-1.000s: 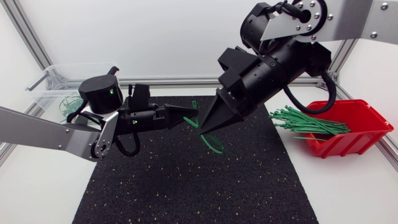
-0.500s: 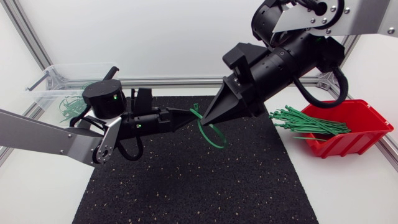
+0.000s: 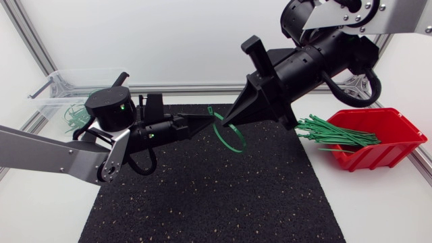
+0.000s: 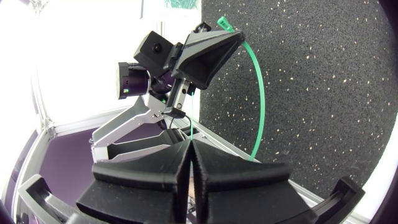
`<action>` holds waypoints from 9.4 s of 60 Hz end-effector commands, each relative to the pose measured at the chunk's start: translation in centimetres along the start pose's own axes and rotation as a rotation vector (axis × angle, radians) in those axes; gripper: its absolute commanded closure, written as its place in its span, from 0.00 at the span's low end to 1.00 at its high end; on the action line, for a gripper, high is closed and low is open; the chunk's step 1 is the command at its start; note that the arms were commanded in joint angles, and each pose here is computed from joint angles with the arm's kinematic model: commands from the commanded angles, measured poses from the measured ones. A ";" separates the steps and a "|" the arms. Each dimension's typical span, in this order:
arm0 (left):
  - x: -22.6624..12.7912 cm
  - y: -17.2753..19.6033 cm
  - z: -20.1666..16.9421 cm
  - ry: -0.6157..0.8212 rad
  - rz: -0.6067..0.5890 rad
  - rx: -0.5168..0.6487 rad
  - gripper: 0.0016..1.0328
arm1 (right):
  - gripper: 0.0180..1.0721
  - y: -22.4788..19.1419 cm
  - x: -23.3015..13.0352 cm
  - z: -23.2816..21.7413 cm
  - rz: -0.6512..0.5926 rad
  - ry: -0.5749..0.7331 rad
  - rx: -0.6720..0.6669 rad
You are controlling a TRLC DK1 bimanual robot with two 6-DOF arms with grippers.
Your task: Take a green cable tie from the red box, thread the tail through the head to close it, then place it in the transparent bin on the left.
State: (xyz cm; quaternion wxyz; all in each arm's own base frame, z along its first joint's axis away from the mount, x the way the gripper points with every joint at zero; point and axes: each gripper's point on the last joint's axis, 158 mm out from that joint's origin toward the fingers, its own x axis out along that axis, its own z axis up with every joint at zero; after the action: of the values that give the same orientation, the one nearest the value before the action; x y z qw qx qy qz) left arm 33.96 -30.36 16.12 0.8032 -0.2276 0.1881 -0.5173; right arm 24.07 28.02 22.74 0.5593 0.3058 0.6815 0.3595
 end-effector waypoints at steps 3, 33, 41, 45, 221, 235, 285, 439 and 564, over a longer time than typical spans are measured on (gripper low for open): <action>-0.2 -0.8 -0.2 -0.003 -0.011 -0.038 0.97 | 0.95 0.4 0.2 0.8 0.031 0.013 0.065; -0.2 -1.8 0.3 0.040 -0.097 -0.123 0.97 | 0.95 1.4 1.6 1.1 0.107 0.069 0.215; -0.3 -2.0 0.2 0.058 -0.117 -0.141 0.97 | 0.95 1.2 1.7 1.5 0.112 0.061 0.245; -0.4 -2.1 0.1 0.069 -0.126 -0.146 0.97 | 0.95 0.9 1.5 1.9 0.116 0.049 0.275; -2.3 -16.4 7.2 0.032 -0.246 -0.111 0.97 | 0.94 10.8 -4.4 -9.2 0.244 -0.028 0.468; -2.9 -16.7 7.0 0.030 -0.247 -0.107 0.97 | 0.94 11.1 -4.3 -8.9 0.244 -0.035 0.459; -5.0 -18.3 5.2 0.039 -0.265 -0.109 0.97 | 0.94 11.5 -4.6 -7.6 0.246 -0.097 0.430; -4.8 -18.2 5.2 0.055 -0.253 -0.096 0.97 | 0.69 8.2 -2.8 -4.0 0.182 -0.143 0.524; -6.1 -18.4 1.0 0.161 -0.347 0.242 0.97 | 0.94 5.2 -1.7 -2.0 0.017 -0.232 0.332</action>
State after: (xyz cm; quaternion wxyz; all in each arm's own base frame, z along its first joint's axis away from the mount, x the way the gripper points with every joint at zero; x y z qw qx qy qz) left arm 19.25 -31.35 27.88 0.7116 -0.1246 0.1516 -0.6746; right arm 22.90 29.33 27.79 0.5593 0.4498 0.6660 0.2033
